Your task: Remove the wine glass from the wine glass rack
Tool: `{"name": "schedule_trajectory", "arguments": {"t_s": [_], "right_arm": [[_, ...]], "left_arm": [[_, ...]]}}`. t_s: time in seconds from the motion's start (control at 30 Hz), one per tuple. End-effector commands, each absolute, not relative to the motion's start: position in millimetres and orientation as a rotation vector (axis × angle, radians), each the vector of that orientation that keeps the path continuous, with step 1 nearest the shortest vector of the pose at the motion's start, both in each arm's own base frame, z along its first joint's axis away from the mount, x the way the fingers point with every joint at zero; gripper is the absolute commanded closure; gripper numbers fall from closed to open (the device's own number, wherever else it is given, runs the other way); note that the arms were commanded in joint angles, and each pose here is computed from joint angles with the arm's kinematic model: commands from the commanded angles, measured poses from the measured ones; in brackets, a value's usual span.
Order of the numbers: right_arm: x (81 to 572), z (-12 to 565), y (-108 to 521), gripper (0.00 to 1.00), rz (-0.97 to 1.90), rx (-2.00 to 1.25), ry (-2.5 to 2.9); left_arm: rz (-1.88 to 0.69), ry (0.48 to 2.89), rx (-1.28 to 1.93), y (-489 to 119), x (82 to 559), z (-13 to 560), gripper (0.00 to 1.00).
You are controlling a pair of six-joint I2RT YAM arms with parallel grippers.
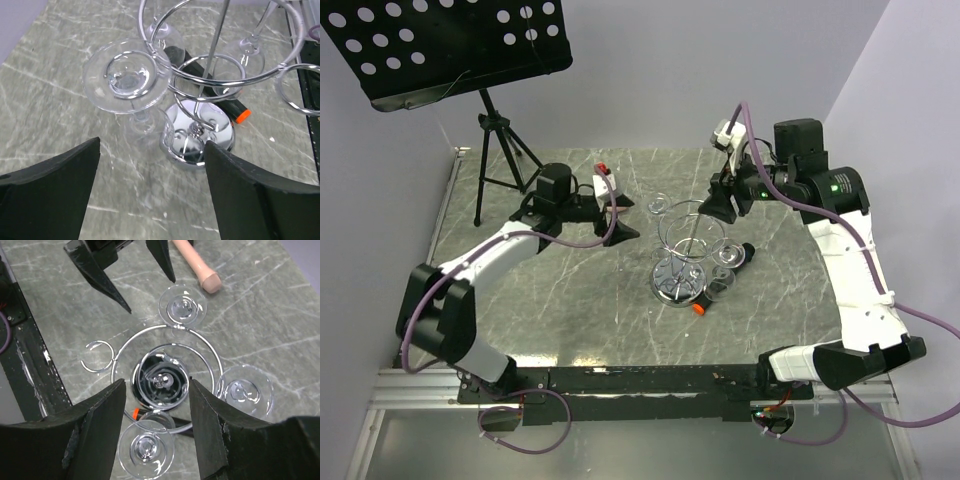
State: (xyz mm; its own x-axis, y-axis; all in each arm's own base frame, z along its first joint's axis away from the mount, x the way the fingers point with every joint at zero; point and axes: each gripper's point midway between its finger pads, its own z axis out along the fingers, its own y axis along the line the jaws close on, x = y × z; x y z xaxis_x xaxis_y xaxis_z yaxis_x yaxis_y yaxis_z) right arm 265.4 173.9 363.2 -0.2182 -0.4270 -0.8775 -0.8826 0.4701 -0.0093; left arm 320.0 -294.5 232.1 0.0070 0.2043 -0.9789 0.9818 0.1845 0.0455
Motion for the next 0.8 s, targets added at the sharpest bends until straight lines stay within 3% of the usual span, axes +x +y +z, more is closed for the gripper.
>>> {"name": "schedule_trajectory", "arguments": {"t_s": [0.0,0.77], "right_arm": [[259,370,162,0.4,0.563,-1.094,1.861],[275,373,136,0.42,0.363,-1.021,1.942]], "left_arm": [[-1.031,1.256,1.245,-314,324,246,0.14],[-1.207,1.239,1.114,-345,345,208,0.37]]}}
